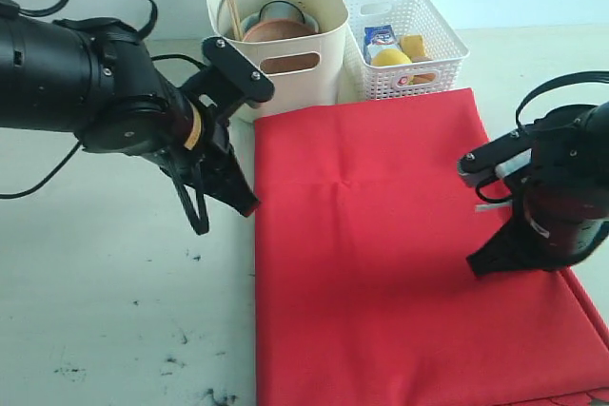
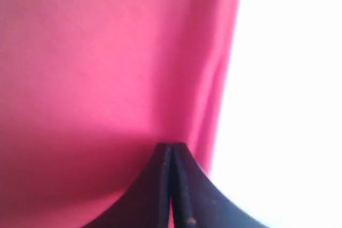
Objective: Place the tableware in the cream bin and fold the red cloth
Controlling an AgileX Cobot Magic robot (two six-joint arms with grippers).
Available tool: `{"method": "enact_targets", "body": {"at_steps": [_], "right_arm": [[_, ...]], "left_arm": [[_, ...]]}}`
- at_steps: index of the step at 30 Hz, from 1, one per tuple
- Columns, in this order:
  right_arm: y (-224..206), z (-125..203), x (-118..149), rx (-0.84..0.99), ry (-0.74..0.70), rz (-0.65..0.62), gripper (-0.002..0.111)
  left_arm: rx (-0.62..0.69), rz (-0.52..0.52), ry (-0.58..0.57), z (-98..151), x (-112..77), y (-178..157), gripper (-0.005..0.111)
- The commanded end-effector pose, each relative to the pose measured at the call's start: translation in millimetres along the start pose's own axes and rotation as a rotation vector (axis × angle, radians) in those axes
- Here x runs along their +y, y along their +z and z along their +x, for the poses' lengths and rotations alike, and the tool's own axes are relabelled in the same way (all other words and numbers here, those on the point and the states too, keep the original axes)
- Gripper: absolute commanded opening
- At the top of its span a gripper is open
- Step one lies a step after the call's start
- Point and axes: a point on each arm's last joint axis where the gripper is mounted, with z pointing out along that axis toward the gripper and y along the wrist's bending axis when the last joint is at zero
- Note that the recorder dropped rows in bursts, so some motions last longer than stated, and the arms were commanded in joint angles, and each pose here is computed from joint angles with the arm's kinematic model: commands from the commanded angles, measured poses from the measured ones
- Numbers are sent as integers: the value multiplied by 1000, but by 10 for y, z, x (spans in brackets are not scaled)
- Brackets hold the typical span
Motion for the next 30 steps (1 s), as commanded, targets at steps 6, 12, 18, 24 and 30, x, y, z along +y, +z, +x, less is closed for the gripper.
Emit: {"method": "enact_targets", "body": {"at_steps": [6,12,18,24,30], "right_arm": [[-231,5,-223,-50,92,124,0],[-728,-334,0,-475,184,-372,0],[-801,-635,301,-667,121,-664,0],[-269,-840,765,-489,12,-608,0],[133,-573,496,-141,-42,-133,0]], "left_arm": [[-21,-47,-136,118,375,-112,1],[-36,-41,-133,103,371,-112,1],[-31,-52,-135,117,411,-106,1],[-24,-68,-191,160,537,-87,1],[-36,-64,-191,150,534,-87,1]]}}
